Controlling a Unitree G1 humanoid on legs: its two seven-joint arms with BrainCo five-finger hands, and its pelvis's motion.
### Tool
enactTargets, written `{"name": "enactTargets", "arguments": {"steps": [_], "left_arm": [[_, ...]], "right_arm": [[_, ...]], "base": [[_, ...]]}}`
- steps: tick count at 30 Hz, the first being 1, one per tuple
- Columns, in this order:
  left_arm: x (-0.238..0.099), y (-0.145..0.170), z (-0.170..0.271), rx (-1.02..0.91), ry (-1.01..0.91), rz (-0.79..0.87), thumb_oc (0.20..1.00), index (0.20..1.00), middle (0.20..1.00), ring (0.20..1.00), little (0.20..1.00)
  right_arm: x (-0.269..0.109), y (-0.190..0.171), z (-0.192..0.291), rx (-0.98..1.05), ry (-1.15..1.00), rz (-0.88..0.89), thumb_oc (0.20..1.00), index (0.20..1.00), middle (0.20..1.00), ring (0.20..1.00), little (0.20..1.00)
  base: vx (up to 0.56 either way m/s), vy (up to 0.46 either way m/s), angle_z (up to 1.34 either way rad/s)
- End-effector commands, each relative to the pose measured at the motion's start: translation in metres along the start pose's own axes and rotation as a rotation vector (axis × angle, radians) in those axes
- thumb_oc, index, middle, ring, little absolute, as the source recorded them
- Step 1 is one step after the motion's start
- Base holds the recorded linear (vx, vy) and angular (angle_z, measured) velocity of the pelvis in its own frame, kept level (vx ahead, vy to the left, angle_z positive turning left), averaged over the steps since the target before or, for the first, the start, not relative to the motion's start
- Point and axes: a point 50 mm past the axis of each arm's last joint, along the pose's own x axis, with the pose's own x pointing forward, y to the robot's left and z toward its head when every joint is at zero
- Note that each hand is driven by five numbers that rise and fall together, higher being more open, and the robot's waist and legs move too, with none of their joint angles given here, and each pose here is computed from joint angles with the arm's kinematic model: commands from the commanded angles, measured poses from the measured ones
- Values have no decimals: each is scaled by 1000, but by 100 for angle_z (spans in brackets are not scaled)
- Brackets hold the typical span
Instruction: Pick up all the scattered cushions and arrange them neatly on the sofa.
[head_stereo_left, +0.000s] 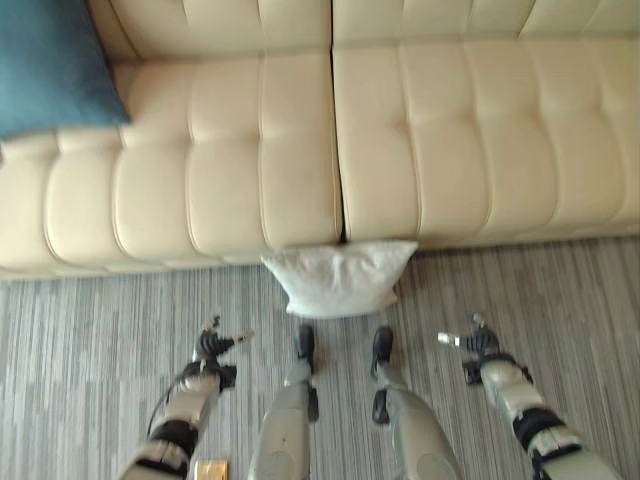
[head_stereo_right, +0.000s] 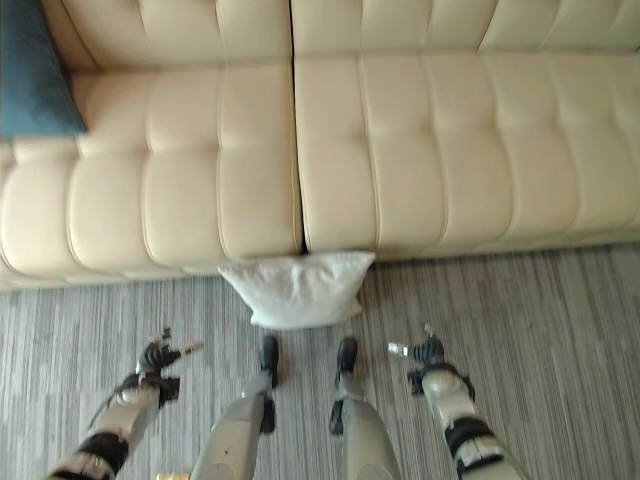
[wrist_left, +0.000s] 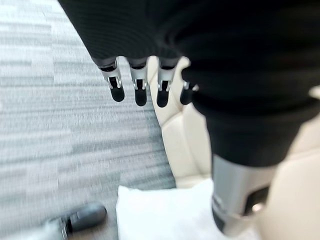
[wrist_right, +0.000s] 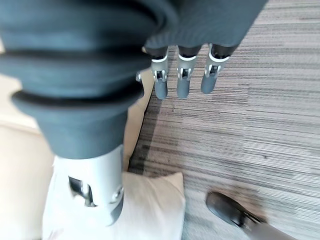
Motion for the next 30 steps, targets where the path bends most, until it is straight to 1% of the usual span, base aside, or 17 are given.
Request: {"name": "enactTargets", "arguments": {"steps": [1, 4, 5, 6, 8, 9, 11, 12, 16, 18, 19, 22, 25, 27, 28, 29, 30], "left_arm": [[12, 32, 30, -50, -87, 128, 1000, 1000, 1000, 1000, 1000], [20, 39, 70, -65, -180, 158, 1000, 1000, 1000, 1000, 1000], [22, 38, 94, -71, -246, 159, 1000, 1000, 1000, 1000, 1000], [22, 38, 96, -72, -248, 160, 1000, 1000, 1000, 1000, 1000], [20, 30, 138, -88, -371, 137, 1000, 1000, 1000, 1000, 1000], [20, 30, 139, -88, -372, 138, 1000, 1000, 1000, 1000, 1000], [13, 16, 178, -112, -479, 97, 1000, 1000, 1000, 1000, 1000], [13, 16, 178, -112, -480, 98, 1000, 1000, 1000, 1000, 1000], [-3, -10, 228, -192, -607, 24, 1000, 1000, 1000, 1000, 1000], [-22, -33, 262, -231, -720, -49, 1000, 1000, 1000, 1000, 1000], [-22, -33, 262, -231, -720, -49, 1000, 1000, 1000, 1000, 1000], [-43, -48, 290, -216, -843, -92, 1000, 1000, 1000, 1000, 1000], [-56, -51, 308, -194, -925, -75, 1000, 1000, 1000, 1000, 1000], [-78, -56, 332, -186, -1048, -43, 1000, 1000, 1000, 1000, 1000], [-84, -59, 337, -193, -1076, -42, 1000, 1000, 1000, 1000, 1000], [-99, -68, 346, -234, -1139, -75, 200, 200, 200, 200, 200], [-99, -68, 346, -234, -1138, -75, 200, 200, 200, 200, 200]], "right_arm": [[7, -18, 31, 53, -111, -87, 1000, 1000, 1000, 1000, 1000], [12, -25, 87, 120, -259, -128, 1000, 1000, 1000, 1000, 1000], [10, -29, 120, 148, -360, -146, 1000, 1000, 1000, 1000, 1000], [10, -29, 122, 149, -362, -147, 1000, 1000, 1000, 1000, 1000], [3, -29, 167, 185, -497, -155, 1000, 1000, 1000, 1000, 1000], [3, -29, 168, 185, -498, -156, 1000, 1000, 1000, 1000, 1000], [-7, -20, 201, 220, -592, -137, 1000, 1000, 1000, 1000, 1000], [-7, -20, 201, 220, -593, -138, 1000, 1000, 1000, 1000, 1000], [-22, 1, 234, 274, -685, -86, 1000, 1000, 1000, 1000, 1000], [-36, 20, 255, 317, -758, -21, 1000, 1000, 1000, 1000, 1000], [-36, 20, 255, 317, -759, -21, 1000, 1000, 1000, 1000, 1000], [-48, 32, 271, 362, -823, 41, 1000, 1000, 1000, 1000, 1000], [-57, 35, 284, 390, -875, 66, 1000, 1000, 1000, 1000, 1000], [-70, 42, 300, 438, -940, 117, 1000, 1000, 1000, 1000, 1000], [-75, 45, 304, 460, -957, 141, 598, 598, 598, 598, 598], [-86, 52, 312, 526, -1000, 201, 200, 200, 200, 200, 200], [-86, 52, 312, 527, -1000, 201, 200, 200, 200, 200, 200]], "base": [[-143, 18, 5], [-68, 17, 8], [-35, 15, 5], [-11, 23, 3], [12, -2, 5], [20, -8, 3], [0, 0, 0], [32, 8, 0], [37, -3, 2], [22, -5, 1], [0, 0, 0], [0, 0, 0], [0, 0, 0], [0, 0, 0], [0, 0, 0], [0, 0, 0], [-1, 31, 1]]}}
